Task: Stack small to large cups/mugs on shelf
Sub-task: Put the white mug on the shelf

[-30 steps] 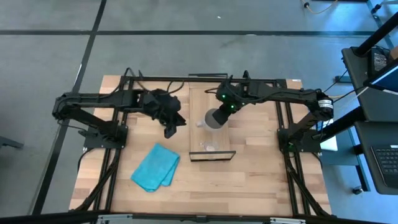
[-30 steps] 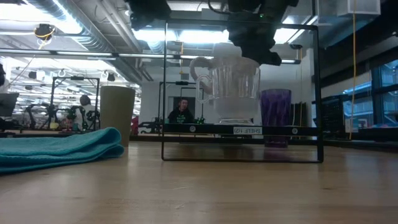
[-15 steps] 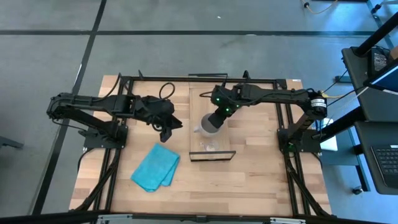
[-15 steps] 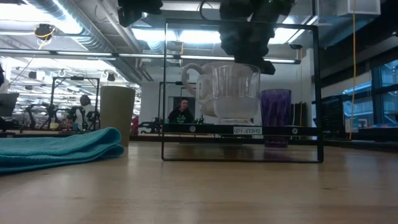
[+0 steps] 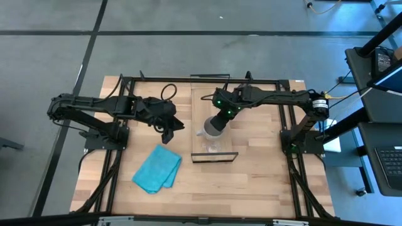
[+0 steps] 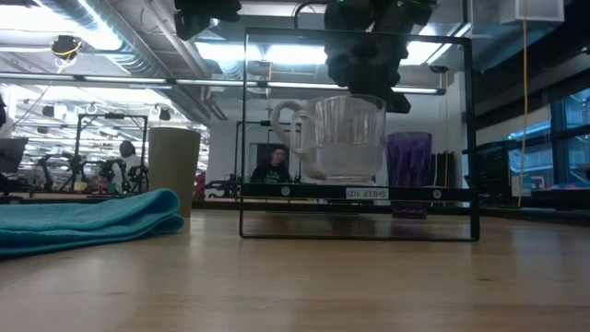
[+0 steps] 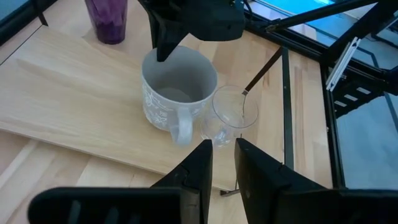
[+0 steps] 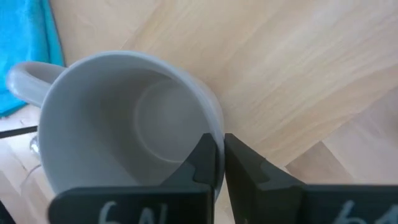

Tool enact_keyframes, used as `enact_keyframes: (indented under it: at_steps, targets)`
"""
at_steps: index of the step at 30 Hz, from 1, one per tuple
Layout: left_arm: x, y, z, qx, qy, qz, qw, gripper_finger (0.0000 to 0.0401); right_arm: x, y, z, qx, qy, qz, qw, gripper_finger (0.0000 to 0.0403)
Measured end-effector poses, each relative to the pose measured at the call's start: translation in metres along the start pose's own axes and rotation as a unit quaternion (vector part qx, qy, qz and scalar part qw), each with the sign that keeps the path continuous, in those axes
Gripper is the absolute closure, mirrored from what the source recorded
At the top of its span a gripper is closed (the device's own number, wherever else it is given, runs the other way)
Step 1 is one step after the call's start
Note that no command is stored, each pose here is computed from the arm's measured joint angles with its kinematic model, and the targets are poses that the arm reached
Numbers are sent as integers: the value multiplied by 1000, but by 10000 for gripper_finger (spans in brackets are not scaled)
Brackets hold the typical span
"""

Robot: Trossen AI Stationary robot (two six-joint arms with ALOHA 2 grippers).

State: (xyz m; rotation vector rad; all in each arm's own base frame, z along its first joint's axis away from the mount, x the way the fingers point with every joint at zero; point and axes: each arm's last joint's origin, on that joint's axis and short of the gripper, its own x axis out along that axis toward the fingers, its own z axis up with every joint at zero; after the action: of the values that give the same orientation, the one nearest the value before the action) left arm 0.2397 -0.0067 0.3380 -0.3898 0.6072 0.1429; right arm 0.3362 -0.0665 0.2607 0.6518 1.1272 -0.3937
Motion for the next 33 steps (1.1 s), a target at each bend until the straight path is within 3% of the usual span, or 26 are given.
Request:
enact_keyframes:
  at_steps: [17,33]
  targets:
    - [0,1,-2,9,9,4,1000,338,0,3,-3,52,4,-1,999,378]
    - [0,1,-2,23,13,5,1000,338,1,10,-6,56,-8,-9,998,350]
